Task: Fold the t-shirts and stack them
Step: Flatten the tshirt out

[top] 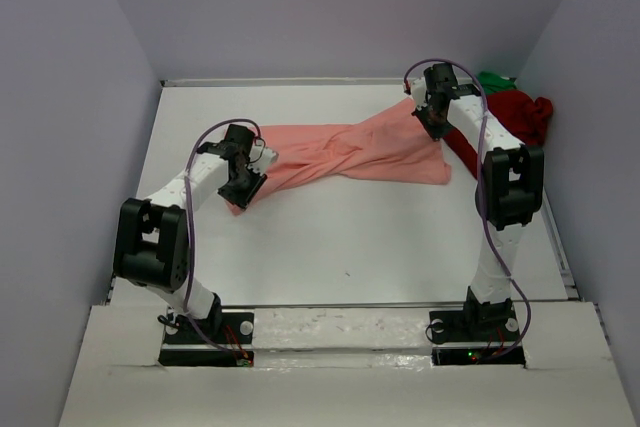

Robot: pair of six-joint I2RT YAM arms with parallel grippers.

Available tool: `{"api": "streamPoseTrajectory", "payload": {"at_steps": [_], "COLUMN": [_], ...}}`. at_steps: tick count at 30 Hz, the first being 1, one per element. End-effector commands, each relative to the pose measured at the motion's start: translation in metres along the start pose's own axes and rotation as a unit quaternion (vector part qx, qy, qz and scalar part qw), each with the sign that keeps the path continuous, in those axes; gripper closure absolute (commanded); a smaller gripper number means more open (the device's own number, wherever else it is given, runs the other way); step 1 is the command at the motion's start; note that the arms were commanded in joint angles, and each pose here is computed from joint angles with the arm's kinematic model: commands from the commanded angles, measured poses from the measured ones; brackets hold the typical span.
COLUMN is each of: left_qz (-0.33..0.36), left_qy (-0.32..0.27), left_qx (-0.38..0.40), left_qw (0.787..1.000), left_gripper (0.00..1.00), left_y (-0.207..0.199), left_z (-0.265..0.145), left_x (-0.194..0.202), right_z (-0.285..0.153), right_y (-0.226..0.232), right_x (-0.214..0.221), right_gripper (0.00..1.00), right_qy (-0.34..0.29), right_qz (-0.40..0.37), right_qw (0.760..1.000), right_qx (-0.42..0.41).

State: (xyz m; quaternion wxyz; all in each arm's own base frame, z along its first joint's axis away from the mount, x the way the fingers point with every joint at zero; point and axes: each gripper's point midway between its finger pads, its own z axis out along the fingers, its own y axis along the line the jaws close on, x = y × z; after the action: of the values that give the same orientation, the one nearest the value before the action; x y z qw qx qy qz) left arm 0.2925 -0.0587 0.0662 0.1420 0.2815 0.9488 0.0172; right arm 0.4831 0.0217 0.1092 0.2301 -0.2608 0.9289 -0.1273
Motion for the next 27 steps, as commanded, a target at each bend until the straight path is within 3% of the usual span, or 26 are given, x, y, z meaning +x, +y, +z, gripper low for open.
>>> {"api": "streamPoseTrajectory", "payload": {"at_steps": [1,11,27], "left_qz": [0.005,-0.001,0.017], "left_qy": [-0.017,-0.028,-0.007], "left_qx": [-0.007,-0.057,-0.054], "left_qw": [1.0,0.998,0.998], "left_gripper": [0.56,0.57,0.59], "left_y": [-0.003,0.012,0.009], "left_z": [-0.001,0.002,0.024], "left_x": [-0.002,-0.006,0.006], "right_z": [-0.012,-0.013,-0.014], "right_y": [-0.008,-0.008,-0.009], "right_x": [-0.006,-0.005,-0.003], "right_gripper": [1.0,1.0,1.0], "right_qy": [-0.015,-0.013,-0.01], "right_qz": [0.01,0.009,0.007], "right_qw": [1.0,1.0,1.0], "right_qx": [0.005,0.005,0.008]}}
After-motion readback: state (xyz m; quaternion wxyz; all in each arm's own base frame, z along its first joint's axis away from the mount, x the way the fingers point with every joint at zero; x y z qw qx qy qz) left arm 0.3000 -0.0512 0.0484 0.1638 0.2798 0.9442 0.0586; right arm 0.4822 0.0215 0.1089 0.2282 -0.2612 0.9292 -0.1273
